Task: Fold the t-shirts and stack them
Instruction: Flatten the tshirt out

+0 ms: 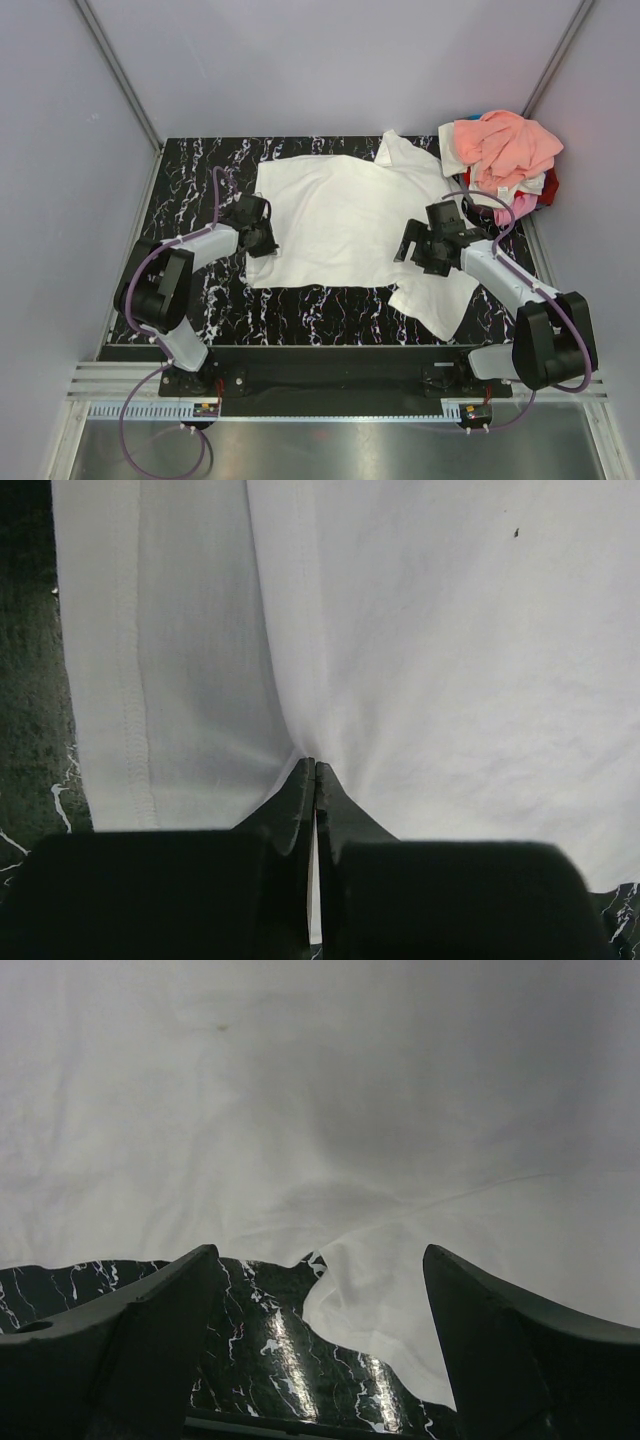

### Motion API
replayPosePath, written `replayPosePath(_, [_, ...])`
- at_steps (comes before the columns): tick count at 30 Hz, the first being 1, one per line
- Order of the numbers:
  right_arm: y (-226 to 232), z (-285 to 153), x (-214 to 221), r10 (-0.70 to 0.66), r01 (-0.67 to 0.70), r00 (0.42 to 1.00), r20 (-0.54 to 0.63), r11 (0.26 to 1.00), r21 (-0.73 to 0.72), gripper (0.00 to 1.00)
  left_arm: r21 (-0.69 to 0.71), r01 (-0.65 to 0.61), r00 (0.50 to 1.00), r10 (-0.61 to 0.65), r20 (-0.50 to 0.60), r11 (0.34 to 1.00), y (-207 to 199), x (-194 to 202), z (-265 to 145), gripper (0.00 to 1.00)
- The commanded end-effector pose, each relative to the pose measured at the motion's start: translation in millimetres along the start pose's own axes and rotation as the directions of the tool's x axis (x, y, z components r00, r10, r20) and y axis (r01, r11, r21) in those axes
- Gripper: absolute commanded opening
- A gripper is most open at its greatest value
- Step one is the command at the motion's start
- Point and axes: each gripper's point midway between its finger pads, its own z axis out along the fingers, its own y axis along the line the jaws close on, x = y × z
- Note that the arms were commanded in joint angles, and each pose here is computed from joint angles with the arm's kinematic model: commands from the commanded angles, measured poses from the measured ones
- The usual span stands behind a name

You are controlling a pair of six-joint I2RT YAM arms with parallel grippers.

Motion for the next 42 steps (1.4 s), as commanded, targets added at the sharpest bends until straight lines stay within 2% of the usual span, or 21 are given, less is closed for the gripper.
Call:
replayPosePath(1, [4.1, 2.9, -1.8, -0.004, 0.005, 1.0, 0.021, 1.0, -0.021, 0.9, 0.023, -0.004, 0.999, 0.003, 0.054, 1.0, -8.4, -13.8, -5.8, 0.0])
replayPosePath(7, [-0.2, 11.6, 6.7, 0.002, -0.002, 1.0, 0.005, 1.0, -0.02, 0.9, -0.028, 0.005, 0.996, -0.003, 0.088, 1.0, 1.1, -18.8, -19.8, 0.0])
replayPosePath(8, [0.1, 12.6, 7.1, 0.003, -0.003, 1.0, 0.004, 1.0, -0.02, 0.89, -0.035, 0.009, 0.996, -0.006, 0.094, 0.999, 1.4, -20.9, -22.7, 0.02])
replayPosePath(9, [-0.7, 14.8, 8.6, 0.003, -0.003, 1.0, -0.005, 1.0, -0.018, 0.89, -0.041, 0.012, 0.996, -0.009, 0.093, 0.999, 2.5, -20.4, -23.6, 0.11])
replayPosePath(10, [-0.1, 16.2, 8.6, 0.004, -0.004, 1.0, -0.007, 1.0, -0.021, 0.89, -0.046, 0.019, 0.996, -0.014, 0.09, 0.999, 4.1, -18.6, -24.4, 0.3])
replayPosePath(11, [-0.5, 18.3, 9.5, 0.005, -0.005, 1.0, -0.013, 1.0, -0.019, 0.88, -0.042, 0.022, 0.995, -0.018, 0.098, 0.999, 4.2, -18.6, -26.6, 0.43])
replayPosePath(13, [-0.2, 22.3, 11.9, 0.004, -0.004, 1.0, -0.028, 1.0, -0.019, 0.88, -0.034, 0.027, 0.995, -0.024, 0.096, 0.999, 5.7, -13.5, -26.4, 0.55])
replayPosePath(19, [-0.1, 24.7, 13.4, 0.001, -0.002, 0.999, -0.035, 1.0, -0.018, 0.87, -0.02, 0.034, 0.996, -0.032, 0.079, 0.999, 4.4, -8.4, -21.1, 0.55])
replayPosePath(27, [0.0, 25.7, 13.6, 0.001, -0.002, 0.999, -0.037, 1.0, -0.019, 0.87, -0.008, 0.038, 0.997, -0.038, 0.062, 0.999, -0.7, -7.3, -8.4, 0.46])
replayPosePath(42, [-0.3, 27.3, 14.4, 0.003, -0.004, 0.999, -0.041, 1.0, -0.018, 0.86, -0.003, 0.034, 0.998, -0.034, 0.057, 0.999, -9.1, -11.6, -0.2, 0.39])
